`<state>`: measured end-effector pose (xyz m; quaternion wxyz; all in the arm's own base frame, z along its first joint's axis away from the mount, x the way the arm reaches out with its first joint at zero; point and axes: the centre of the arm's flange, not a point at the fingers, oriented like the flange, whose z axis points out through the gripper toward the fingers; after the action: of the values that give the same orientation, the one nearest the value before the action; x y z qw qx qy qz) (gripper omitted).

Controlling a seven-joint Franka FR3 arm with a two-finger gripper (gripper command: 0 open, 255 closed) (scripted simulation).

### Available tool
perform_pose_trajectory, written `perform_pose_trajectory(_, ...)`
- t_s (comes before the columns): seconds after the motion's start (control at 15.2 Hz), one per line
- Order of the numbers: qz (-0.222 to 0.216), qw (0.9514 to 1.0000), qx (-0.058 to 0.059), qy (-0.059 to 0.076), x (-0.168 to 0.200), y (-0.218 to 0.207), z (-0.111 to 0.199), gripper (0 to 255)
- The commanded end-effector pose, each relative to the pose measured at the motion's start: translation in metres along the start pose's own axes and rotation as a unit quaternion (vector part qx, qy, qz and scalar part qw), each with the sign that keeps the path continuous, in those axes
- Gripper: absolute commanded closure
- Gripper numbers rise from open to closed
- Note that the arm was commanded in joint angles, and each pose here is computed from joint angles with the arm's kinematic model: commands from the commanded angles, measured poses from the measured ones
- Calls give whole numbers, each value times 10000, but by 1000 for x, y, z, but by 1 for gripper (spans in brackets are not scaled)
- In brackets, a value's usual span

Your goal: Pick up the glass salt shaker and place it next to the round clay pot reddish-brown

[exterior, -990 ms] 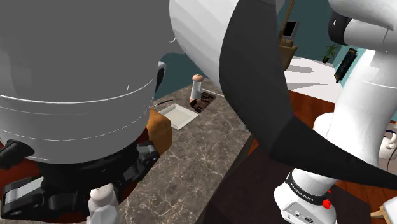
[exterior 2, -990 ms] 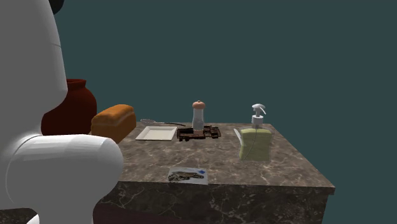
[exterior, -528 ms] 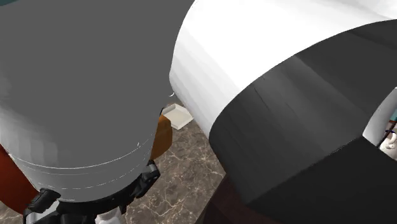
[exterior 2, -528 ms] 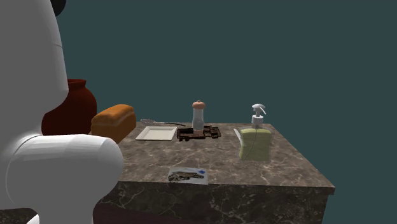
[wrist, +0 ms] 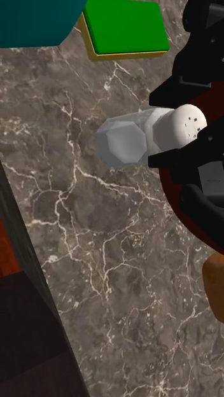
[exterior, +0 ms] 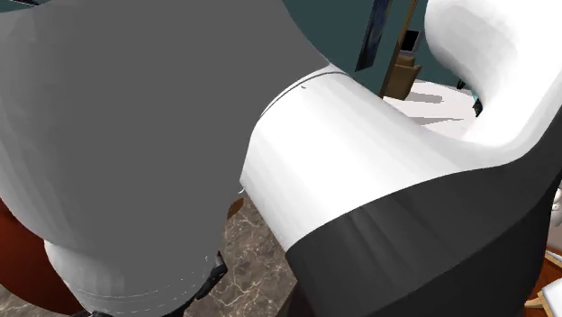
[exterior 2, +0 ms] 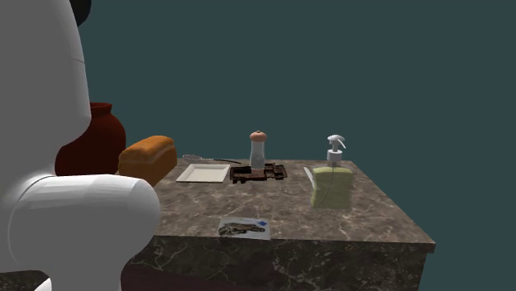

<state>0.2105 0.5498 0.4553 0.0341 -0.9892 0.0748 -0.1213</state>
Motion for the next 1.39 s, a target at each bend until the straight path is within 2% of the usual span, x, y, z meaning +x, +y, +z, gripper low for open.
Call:
perform_pose_trajectory(0.0,0,10000,3,1,-3,1,10,255)
perform_pose_trajectory(0.92,0,10000,3,1,-21,8,83,255)
perform_pose_trajectory(1.32,0,10000,3,1,-21,8,83,255)
